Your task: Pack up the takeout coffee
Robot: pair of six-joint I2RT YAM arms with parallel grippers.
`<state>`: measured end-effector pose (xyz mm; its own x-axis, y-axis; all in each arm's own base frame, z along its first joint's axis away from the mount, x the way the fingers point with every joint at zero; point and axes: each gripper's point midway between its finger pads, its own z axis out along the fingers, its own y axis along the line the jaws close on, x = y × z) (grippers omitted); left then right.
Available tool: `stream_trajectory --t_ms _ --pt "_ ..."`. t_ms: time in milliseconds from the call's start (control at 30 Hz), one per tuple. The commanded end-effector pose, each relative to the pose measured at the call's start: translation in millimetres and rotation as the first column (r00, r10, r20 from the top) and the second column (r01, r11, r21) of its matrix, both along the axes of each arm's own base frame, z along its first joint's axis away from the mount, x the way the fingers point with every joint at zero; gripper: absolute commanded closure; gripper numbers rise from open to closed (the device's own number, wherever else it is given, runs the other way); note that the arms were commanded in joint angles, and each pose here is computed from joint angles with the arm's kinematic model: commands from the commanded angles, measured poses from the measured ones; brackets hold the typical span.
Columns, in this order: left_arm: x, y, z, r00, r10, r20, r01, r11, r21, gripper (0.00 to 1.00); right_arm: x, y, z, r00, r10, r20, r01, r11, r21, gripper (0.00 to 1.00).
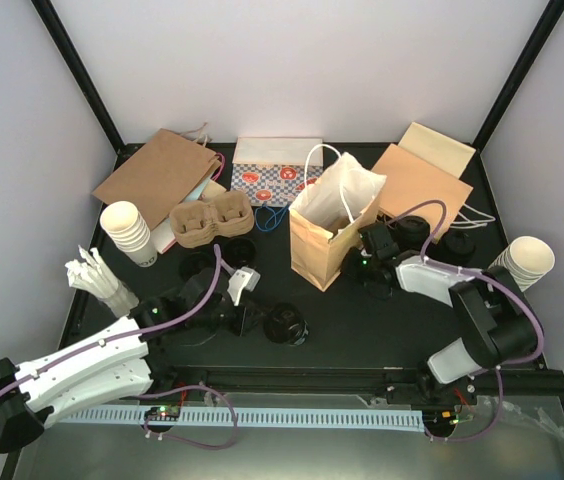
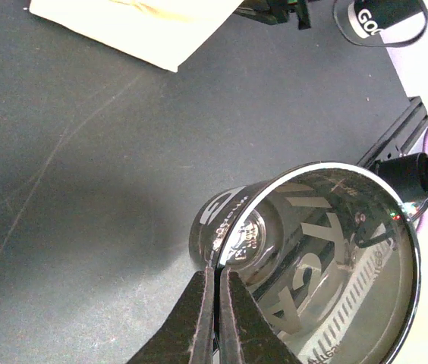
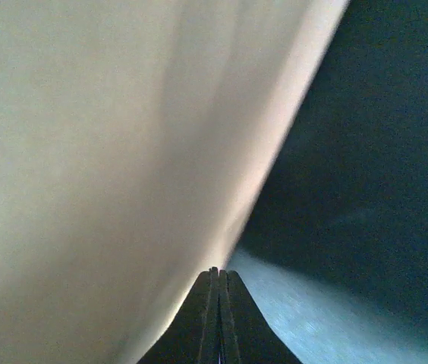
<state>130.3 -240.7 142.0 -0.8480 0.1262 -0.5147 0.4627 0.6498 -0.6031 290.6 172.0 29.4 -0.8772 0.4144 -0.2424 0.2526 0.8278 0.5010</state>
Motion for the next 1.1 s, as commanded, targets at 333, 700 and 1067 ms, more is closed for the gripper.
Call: stream_trajectory --t_ms 333,700,1067 --pt "8 -7 5 0.998 -0.015 0.056 0.015 1.0 0.008 0.98 40 28 13 0.994 0.084 0.069 -0.086 0.996 0.035 0.99" --pt "21 -28 -9 0.999 -0.003 0.049 -0.004 0.99 0.139 0.98 27 -64 49 0.994 0.029 0.107 0.004 0.955 -0.297 0.84" --pt "32 -53 -20 0.999 0.033 0.007 -0.034 0.954 0.297 0.98 29 -128 116 0.978 -0.076 0.193 0.166 0.845 -0.509 0.15"
